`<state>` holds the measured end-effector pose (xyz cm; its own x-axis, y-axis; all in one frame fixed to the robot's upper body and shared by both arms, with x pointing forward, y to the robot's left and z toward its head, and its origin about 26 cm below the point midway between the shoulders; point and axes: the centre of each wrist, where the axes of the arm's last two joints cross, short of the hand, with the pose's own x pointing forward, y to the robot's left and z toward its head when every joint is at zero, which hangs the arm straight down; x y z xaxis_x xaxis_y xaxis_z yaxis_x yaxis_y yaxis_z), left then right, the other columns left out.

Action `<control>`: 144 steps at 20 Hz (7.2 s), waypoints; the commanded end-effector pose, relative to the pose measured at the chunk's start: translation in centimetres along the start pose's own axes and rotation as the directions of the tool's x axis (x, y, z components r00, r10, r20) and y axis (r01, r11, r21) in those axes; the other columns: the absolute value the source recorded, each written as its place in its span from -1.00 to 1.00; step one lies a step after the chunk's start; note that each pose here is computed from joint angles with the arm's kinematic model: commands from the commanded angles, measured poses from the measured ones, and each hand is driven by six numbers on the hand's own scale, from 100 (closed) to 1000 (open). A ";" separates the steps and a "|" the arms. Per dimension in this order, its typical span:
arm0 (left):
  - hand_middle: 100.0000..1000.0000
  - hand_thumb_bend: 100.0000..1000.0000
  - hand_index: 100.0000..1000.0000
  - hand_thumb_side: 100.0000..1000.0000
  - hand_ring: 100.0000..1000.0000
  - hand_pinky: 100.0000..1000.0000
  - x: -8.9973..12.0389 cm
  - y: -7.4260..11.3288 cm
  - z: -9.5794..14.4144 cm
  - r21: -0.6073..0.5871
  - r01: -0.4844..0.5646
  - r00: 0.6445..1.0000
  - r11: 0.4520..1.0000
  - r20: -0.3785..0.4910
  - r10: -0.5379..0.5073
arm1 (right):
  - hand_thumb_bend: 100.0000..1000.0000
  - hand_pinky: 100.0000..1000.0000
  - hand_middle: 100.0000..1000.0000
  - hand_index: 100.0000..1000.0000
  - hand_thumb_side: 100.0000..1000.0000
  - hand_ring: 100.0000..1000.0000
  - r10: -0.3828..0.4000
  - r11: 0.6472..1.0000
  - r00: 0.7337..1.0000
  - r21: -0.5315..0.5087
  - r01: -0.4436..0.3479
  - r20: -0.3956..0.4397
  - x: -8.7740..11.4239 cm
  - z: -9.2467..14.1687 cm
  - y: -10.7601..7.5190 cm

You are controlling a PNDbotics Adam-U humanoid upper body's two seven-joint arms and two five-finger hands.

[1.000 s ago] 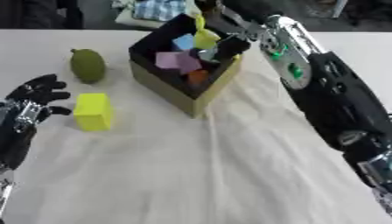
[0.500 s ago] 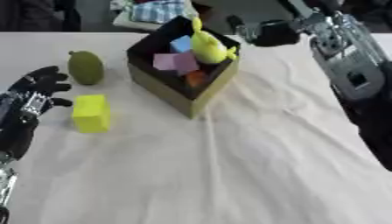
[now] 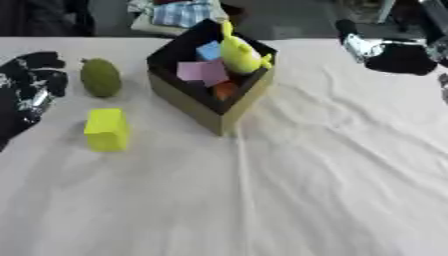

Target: Pick up objects on the table and place them in the box.

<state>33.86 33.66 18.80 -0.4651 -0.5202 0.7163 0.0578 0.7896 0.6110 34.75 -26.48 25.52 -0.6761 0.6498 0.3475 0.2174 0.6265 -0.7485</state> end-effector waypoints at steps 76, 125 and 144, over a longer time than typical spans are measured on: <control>0.63 0.67 0.82 0.09 0.57 0.44 1.5 -4.9 -15.7 -0.067 0.404 0.915 0.912 0.043 -0.402 | -0.93 0.35 0.28 0.81 -0.53 0.35 -0.247 0.961 0.955 -0.165 0.220 -0.165 -3.6 4.8 3.0; 0.40 0.06 0.60 -0.43 0.37 0.37 -11.0 1.4 -8.4 -0.114 0.601 0.615 0.791 -0.566 -0.549 | -1.00 0.37 0.25 0.82 -0.50 0.36 -0.277 0.955 0.942 -0.162 0.249 -0.187 -4.3 5.7 3.9; -0.40 -1.00 -0.10 -1.00 -0.12 -0.08 -10.1 1.1 -9.0 0.330 0.563 0.772 0.758 -0.537 -0.340 | -1.00 0.37 0.25 0.82 -0.49 0.36 -0.289 0.951 0.938 -0.165 0.260 -0.190 -4.3 5.7 4.2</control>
<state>46.44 36.07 12.71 0.1314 -0.8465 0.5160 -0.4423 0.4158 0.7947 34.59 -28.78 16.93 -0.5491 0.5069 0.6644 0.1364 0.8387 -0.5272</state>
